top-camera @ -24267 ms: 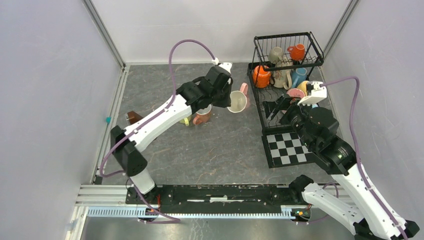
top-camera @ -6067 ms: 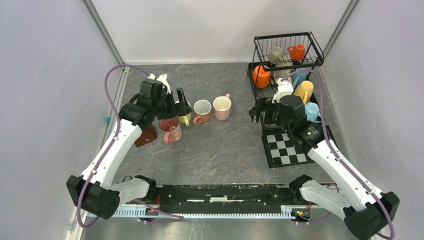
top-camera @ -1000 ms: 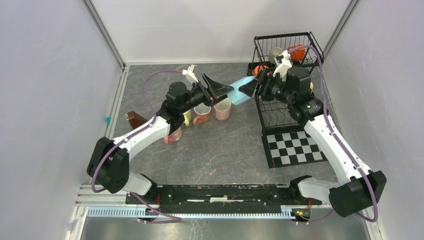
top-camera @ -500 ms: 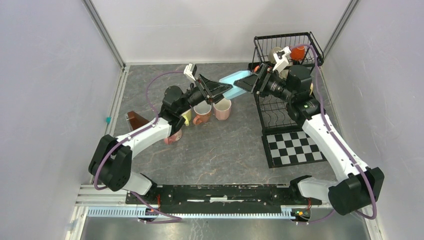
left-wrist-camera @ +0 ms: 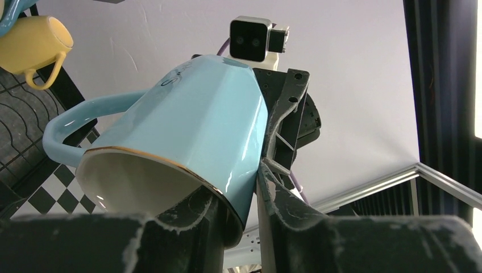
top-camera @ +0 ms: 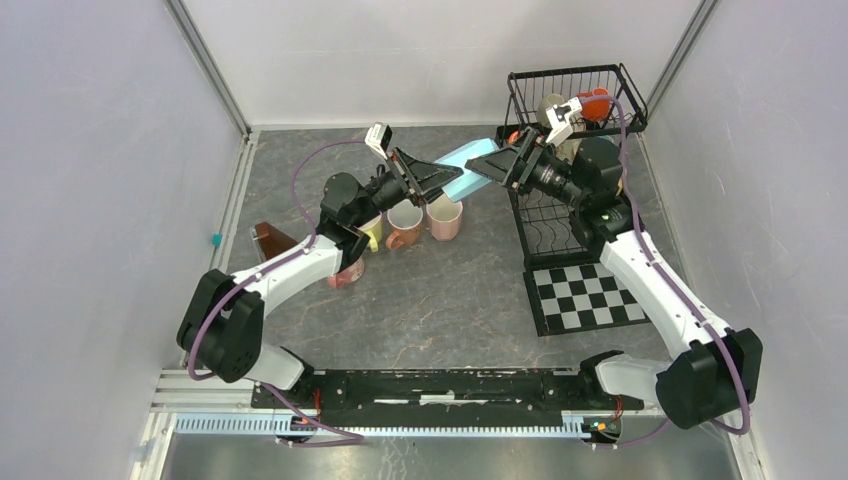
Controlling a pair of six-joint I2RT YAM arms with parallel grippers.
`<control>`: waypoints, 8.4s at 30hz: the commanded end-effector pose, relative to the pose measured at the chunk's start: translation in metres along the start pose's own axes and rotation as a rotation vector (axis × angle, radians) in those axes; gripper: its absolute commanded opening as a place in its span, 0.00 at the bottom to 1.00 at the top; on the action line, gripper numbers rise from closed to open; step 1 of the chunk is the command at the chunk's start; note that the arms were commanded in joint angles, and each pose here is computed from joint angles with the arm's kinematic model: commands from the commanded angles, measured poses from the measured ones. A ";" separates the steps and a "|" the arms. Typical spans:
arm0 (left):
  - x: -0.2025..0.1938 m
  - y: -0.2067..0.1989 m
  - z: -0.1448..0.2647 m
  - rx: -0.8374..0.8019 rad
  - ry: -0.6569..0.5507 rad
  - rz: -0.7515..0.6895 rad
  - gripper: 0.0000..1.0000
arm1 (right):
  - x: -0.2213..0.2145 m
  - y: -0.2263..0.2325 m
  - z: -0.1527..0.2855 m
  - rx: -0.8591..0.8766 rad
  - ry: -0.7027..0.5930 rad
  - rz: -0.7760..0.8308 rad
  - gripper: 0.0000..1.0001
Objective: Unload the cups from the dish rack
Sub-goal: Place the cup at the center of the board, then unload the cup from the dish rack.
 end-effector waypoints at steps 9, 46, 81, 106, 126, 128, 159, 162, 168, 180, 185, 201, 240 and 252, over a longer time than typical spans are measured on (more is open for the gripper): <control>0.014 -0.049 -0.003 -0.129 -0.053 -0.111 0.02 | -0.003 0.016 0.006 0.123 -0.026 0.027 0.29; 0.033 -0.069 0.014 -0.018 -0.251 -0.218 0.02 | -0.003 0.003 0.024 -0.027 -0.093 0.162 0.98; -0.050 0.019 0.106 0.836 0.430 -0.559 0.02 | -0.010 -0.045 0.069 -0.421 -0.096 0.434 0.98; -0.061 0.105 0.126 1.117 0.742 -0.769 0.02 | -0.018 -0.054 0.071 -0.417 -0.082 0.426 0.98; -0.051 0.131 0.138 1.130 1.004 -0.995 0.02 | -0.023 -0.060 0.073 -0.417 -0.078 0.427 0.98; -0.051 0.132 0.139 1.131 1.015 -1.004 0.02 | -0.023 -0.060 0.073 -0.417 -0.077 0.427 0.98; -0.043 0.160 0.146 1.170 1.026 -0.983 0.15 | -0.024 -0.060 0.074 -0.420 -0.066 0.449 0.98; -0.043 0.159 0.146 1.174 1.030 -0.977 0.23 | -0.023 -0.060 0.075 -0.420 -0.066 0.451 0.98; -0.042 0.152 0.146 1.170 1.024 -0.972 0.31 | -0.022 -0.059 0.075 -0.423 -0.069 0.454 0.98; -0.035 0.118 0.137 1.147 0.919 -0.938 0.67 | -0.021 -0.058 0.075 -0.433 -0.068 0.452 0.98; -0.032 0.096 0.135 1.119 0.834 -0.919 0.96 | -0.021 -0.058 0.075 -0.440 -0.067 0.451 0.98; -0.029 0.028 0.119 0.895 0.604 -0.863 1.00 | 0.008 -0.083 0.081 -0.729 -0.143 0.485 0.98; -0.046 0.038 0.126 0.706 0.549 -0.931 1.00 | 0.112 -0.298 0.143 -1.184 -0.319 0.469 0.89; -0.047 0.043 0.129 0.718 0.564 -0.940 1.00 | 0.122 -0.329 0.134 -1.212 -0.304 0.449 0.75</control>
Point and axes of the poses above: each gripper's point midway between its finger pads, its own z axis back along the fingers, its own y axis along the line the jaws close on, x = y × z, the point moved 6 cm from there along z, back along the fingers, and after that the axes turned 8 degrees about -z, right-handed, at the moved point
